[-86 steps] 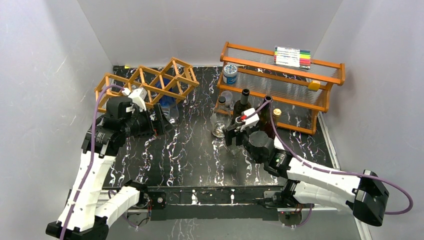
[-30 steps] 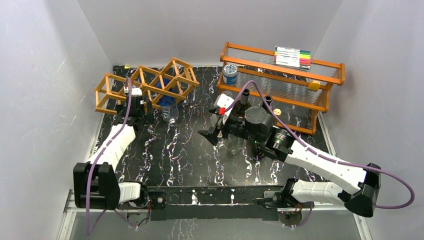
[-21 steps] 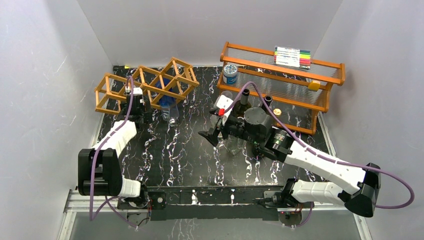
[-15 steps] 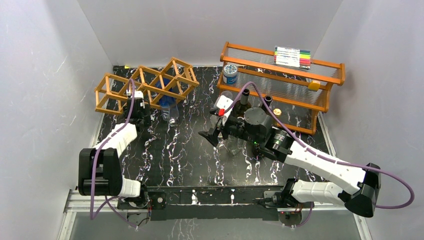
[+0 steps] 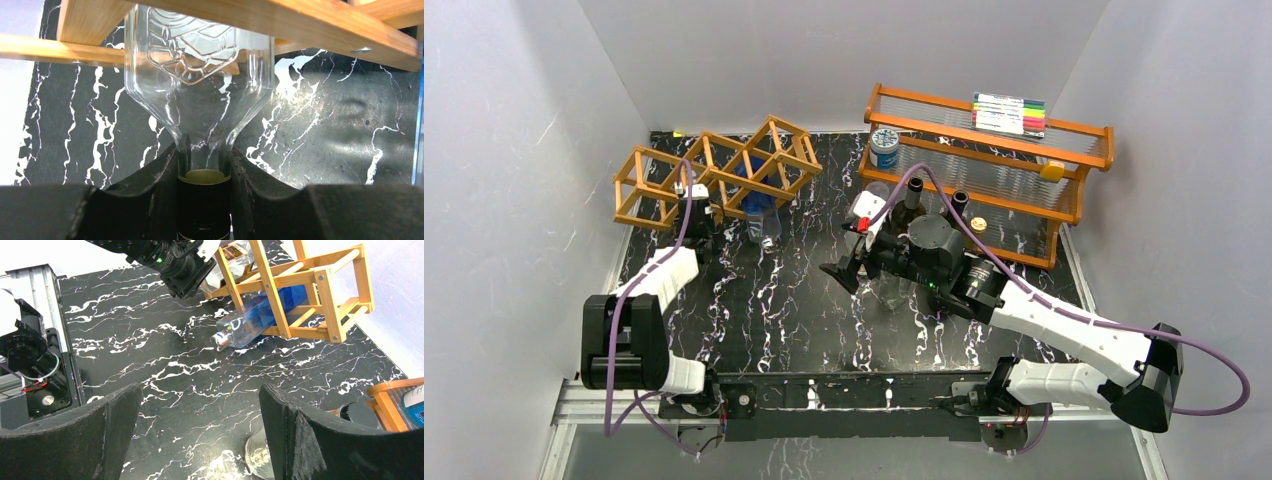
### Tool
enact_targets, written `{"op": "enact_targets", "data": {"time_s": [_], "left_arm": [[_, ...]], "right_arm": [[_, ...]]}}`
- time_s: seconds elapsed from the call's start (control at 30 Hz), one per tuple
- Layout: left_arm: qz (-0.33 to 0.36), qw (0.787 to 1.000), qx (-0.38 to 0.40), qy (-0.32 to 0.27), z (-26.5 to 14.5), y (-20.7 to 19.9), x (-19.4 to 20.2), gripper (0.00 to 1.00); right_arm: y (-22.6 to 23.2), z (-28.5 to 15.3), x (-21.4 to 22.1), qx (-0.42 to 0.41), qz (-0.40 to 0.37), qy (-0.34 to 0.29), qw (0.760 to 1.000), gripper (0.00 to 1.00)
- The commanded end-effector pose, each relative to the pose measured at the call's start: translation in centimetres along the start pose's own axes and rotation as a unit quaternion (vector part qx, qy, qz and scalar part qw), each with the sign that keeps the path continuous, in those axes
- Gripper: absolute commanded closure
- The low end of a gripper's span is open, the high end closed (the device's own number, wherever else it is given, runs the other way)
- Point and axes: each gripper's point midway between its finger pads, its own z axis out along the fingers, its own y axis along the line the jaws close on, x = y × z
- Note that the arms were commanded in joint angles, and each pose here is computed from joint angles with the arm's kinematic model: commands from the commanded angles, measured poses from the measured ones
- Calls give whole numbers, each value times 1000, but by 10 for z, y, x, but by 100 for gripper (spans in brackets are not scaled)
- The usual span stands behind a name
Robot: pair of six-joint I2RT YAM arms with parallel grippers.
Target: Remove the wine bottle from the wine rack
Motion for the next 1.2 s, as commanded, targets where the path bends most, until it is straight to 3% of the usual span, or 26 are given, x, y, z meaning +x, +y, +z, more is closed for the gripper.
{"op": "enact_targets", "data": {"time_s": [0.0, 0.33, 0.63, 1.17], "left_arm": [[-39, 999, -19, 0, -15, 9, -2, 91], [-85, 996, 20, 16, -39, 1, 16, 91], [-159, 984, 73, 32, -76, -12, 36, 97], [-229, 967, 108, 30, -145, -6, 25, 100]], "right_arm": [[-4, 0, -26, 8, 0, -36, 999, 2], [-1, 5, -23, 0, 3, -36, 999, 2], [1, 9, -23, -5, 4, -34, 999, 2], [5, 17, -28, -20, 12, -36, 999, 2]]}}
